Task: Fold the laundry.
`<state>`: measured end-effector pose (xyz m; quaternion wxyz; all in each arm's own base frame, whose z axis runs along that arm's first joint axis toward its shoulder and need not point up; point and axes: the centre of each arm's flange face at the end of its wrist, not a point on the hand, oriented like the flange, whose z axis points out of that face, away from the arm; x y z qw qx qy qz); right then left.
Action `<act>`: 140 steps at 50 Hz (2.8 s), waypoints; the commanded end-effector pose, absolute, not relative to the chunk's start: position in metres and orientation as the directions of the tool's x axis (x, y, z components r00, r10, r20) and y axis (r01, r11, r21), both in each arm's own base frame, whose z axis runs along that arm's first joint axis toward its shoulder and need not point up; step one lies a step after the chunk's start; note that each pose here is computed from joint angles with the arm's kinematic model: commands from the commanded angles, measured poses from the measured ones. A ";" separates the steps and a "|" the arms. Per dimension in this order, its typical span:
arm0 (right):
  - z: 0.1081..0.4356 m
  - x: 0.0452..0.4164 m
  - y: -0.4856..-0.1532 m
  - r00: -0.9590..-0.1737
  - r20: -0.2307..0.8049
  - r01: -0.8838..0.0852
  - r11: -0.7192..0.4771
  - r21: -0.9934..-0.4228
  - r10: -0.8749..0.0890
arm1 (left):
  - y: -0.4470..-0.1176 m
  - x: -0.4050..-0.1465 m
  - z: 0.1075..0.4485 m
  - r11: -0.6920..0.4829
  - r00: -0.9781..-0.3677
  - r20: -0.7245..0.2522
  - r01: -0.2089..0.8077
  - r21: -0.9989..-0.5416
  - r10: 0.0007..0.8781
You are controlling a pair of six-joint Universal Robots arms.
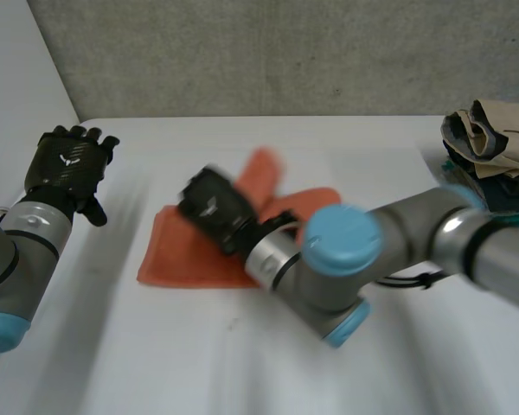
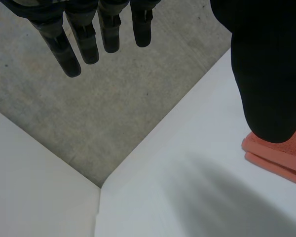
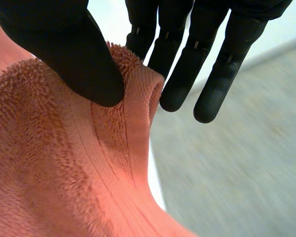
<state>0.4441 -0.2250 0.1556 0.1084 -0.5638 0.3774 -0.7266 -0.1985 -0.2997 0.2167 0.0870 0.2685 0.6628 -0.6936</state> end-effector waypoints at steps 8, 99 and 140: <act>0.131 0.457 -0.201 -0.354 0.710 -0.324 -0.633 -0.704 -0.609 | -0.301 -0.198 0.211 -0.087 -0.852 -0.463 0.457 -0.885 0.242; 0.115 0.392 -0.162 -0.054 0.807 -0.492 -0.687 -0.534 -0.589 | -0.256 -0.261 0.205 -0.192 -0.815 -0.504 0.467 -0.863 0.286; 0.180 0.299 -0.286 -0.783 0.078 -0.250 0.196 -0.948 -0.617 | -0.231 -0.366 0.137 0.099 -0.826 -0.371 0.450 -0.888 0.424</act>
